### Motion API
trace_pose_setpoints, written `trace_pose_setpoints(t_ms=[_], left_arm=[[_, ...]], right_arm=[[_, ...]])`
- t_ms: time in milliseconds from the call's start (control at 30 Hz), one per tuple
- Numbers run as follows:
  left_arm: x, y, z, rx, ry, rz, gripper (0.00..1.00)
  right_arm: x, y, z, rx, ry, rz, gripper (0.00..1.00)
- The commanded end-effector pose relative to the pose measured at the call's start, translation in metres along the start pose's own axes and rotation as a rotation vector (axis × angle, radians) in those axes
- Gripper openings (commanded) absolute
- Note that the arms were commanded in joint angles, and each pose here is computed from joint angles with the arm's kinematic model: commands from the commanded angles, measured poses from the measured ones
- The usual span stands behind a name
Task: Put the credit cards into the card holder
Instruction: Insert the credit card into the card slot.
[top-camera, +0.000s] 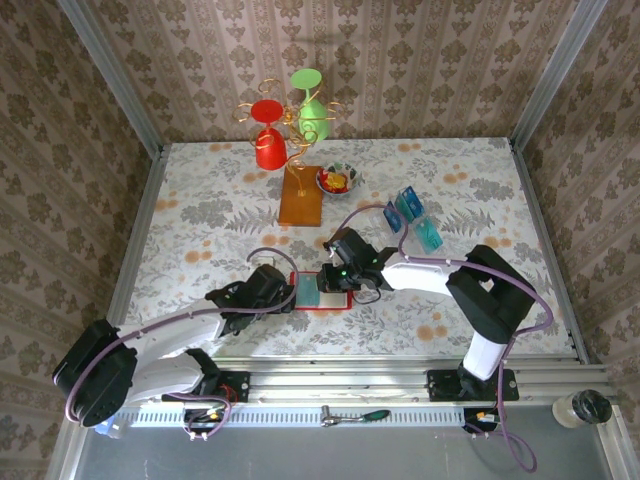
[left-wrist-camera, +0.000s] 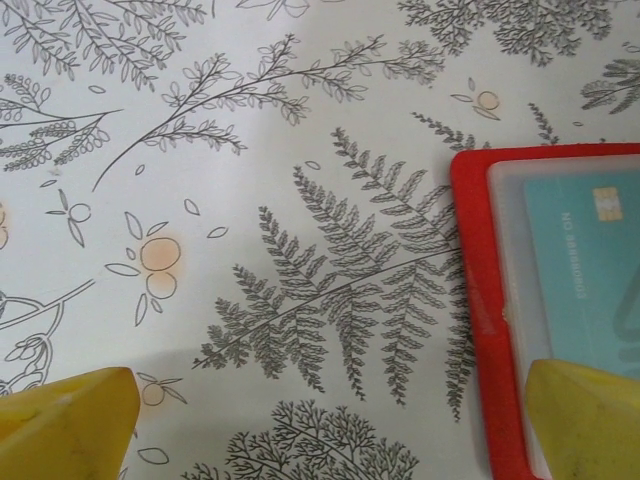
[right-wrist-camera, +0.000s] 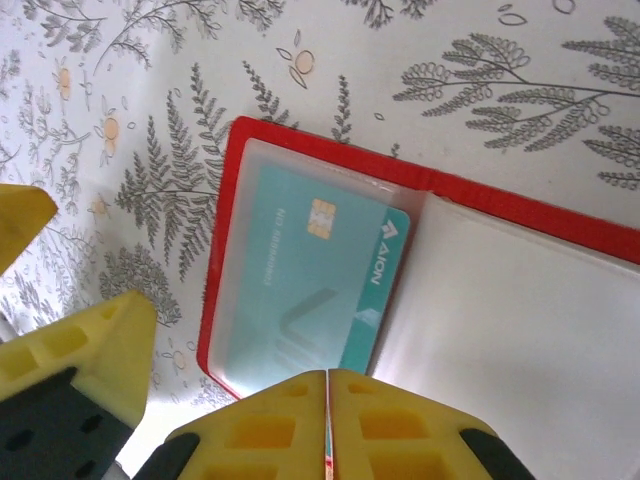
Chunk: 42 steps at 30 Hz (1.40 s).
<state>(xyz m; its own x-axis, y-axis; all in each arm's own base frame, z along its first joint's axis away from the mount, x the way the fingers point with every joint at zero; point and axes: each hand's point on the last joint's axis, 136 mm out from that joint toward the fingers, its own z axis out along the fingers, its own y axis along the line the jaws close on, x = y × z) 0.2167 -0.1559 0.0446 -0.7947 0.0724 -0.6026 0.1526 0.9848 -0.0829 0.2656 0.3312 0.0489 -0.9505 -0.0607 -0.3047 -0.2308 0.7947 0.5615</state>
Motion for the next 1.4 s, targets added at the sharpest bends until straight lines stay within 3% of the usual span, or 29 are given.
trace_pose_setpoints(t_ms=[0, 900, 1367], left_arm=[[0.010, 0.014, 0.002, -0.049, 0.027, 0.006, 1.00], [0.017, 0.011, 0.017, -0.050, 0.069, 0.013, 1.00], [0.012, 0.014, 0.011, -0.065, 0.051, 0.010, 1.00]], right_arm=[[-0.002, -0.001, -0.003, 0.049, 0.006, -0.034, 0.08], [0.012, -0.003, 0.030, 0.084, 0.100, -0.053, 0.04], [0.002, 0.011, 0.023, 0.062, 0.084, -0.059, 0.04]])
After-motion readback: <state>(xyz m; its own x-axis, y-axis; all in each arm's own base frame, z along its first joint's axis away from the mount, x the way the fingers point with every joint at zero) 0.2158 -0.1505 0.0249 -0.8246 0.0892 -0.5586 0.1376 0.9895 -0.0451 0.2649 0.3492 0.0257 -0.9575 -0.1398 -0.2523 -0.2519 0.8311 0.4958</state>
